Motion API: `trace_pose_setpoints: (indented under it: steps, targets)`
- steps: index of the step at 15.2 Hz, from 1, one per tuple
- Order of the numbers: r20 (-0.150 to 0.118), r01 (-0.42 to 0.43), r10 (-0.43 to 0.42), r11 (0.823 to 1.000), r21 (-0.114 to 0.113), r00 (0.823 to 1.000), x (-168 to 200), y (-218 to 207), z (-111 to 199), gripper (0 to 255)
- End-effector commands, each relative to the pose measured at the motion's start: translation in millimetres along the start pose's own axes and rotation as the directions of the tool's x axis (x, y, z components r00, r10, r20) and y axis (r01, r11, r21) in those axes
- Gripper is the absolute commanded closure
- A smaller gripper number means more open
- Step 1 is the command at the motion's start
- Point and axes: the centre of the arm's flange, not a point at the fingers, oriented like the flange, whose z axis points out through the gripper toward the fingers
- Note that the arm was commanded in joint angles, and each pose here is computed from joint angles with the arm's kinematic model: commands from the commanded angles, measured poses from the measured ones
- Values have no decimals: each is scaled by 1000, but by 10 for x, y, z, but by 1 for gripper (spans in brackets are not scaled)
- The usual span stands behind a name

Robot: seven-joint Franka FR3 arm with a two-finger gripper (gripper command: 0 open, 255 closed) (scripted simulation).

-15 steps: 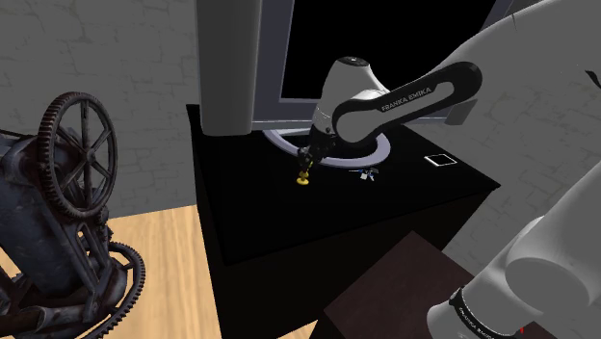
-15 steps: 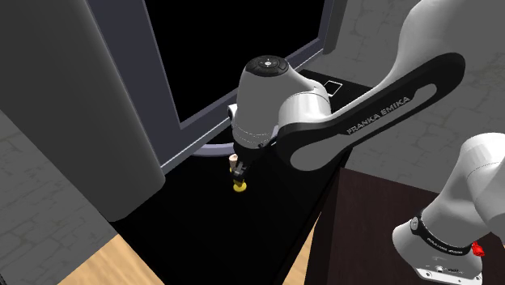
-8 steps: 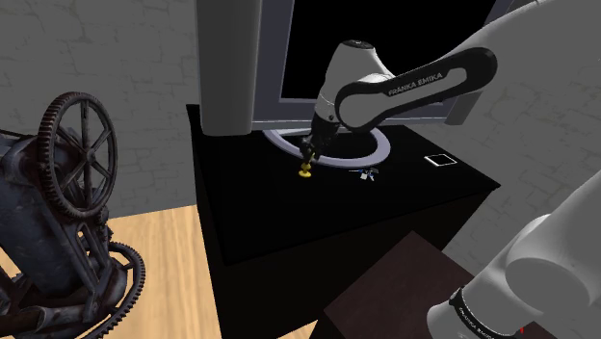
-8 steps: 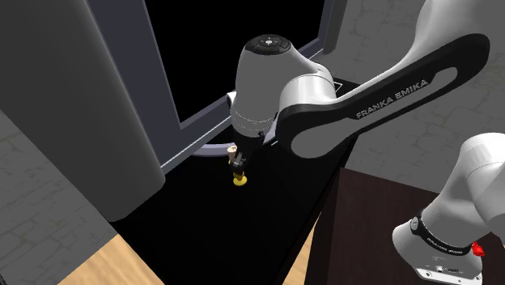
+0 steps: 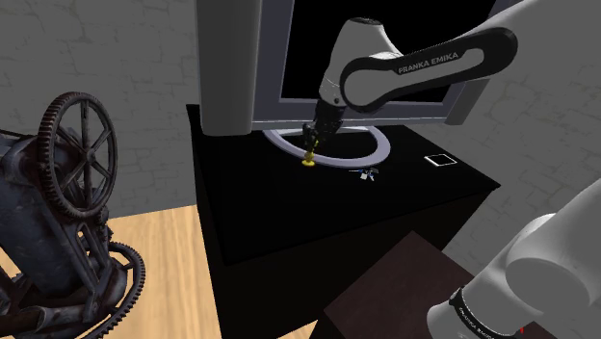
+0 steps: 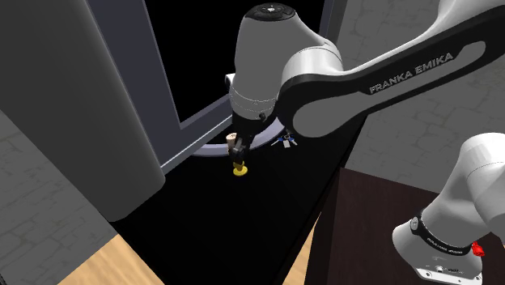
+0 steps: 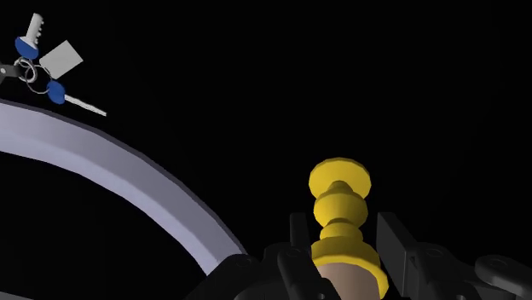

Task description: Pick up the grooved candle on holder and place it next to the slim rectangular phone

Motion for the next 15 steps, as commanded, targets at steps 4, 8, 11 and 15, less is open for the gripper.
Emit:
trace_pose_setpoints:
  steps: [4,8,11,15]
  targets:
    - [1,0,0,1000,0,1000,52,4,-259,255]
    - [1,0,0,1000,0,1000,93,16,-466,255]
    - [1,0,0,1000,0,1000,123,26,-621,255]
    - [1,0,0,1000,0,1000,164,39,-828,255]
